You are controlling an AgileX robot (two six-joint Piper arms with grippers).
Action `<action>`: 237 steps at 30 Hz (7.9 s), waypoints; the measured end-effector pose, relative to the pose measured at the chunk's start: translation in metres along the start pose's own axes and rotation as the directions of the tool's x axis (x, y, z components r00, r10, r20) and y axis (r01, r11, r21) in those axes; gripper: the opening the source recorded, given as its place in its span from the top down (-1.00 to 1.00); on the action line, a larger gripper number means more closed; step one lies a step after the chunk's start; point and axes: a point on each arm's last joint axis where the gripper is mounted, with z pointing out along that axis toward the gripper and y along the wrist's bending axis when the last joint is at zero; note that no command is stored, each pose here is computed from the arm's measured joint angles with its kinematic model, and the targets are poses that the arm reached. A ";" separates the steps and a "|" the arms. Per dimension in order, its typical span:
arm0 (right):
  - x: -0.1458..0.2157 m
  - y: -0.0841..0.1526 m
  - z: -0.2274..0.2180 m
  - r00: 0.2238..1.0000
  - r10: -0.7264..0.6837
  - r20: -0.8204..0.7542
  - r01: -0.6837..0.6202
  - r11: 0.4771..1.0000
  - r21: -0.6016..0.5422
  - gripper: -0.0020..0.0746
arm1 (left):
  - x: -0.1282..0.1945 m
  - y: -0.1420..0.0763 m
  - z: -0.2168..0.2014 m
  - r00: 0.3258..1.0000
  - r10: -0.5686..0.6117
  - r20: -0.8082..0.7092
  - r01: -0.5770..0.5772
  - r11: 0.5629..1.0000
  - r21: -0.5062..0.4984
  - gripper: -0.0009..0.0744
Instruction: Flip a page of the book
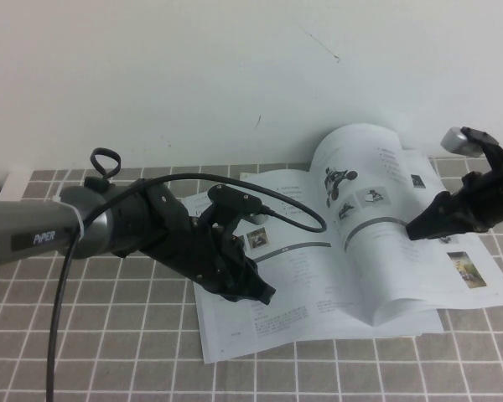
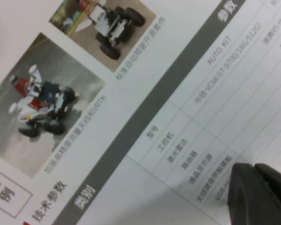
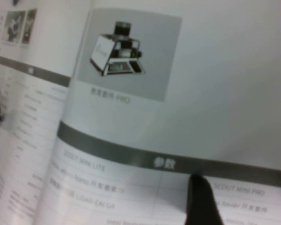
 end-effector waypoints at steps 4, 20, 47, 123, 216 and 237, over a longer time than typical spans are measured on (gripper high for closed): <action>-0.005 0.015 0.011 1.000 -0.028 0.003 0.028 0.999 -0.037 -0.08 | 0.000 0.000 0.000 1.000 0.000 0.000 0.000 1.000 0.000 0.99; -0.015 0.100 0.066 0.982 -0.189 -0.017 0.181 0.961 -0.209 -0.08 | 0.000 0.000 0.000 1.000 0.002 -0.004 -0.002 1.000 0.003 0.99; -0.105 0.217 -0.068 0.748 -0.479 0.459 0.635 0.719 -0.284 -0.08 | 0.000 0.000 0.000 1.000 0.002 -0.004 -0.002 1.000 0.003 0.99; 0.003 0.074 0.046 0.972 -0.118 -0.202 0.157 0.969 0.192 0.95 | -0.061 -0.017 -0.035 0.976 0.144 -0.162 -0.118 0.980 0.159 0.99; 0.244 0.273 -0.212 0.560 -0.636 0.531 0.241 0.738 0.630 0.95 | 0.209 -0.094 -0.246 0.705 -0.003 0.709 0.214 0.955 -0.208 0.99; 0.246 0.272 -0.209 0.588 -0.629 0.509 0.262 0.743 0.616 0.95 | 0.249 -0.088 -0.224 0.806 0.216 0.551 0.045 0.906 -0.422 0.99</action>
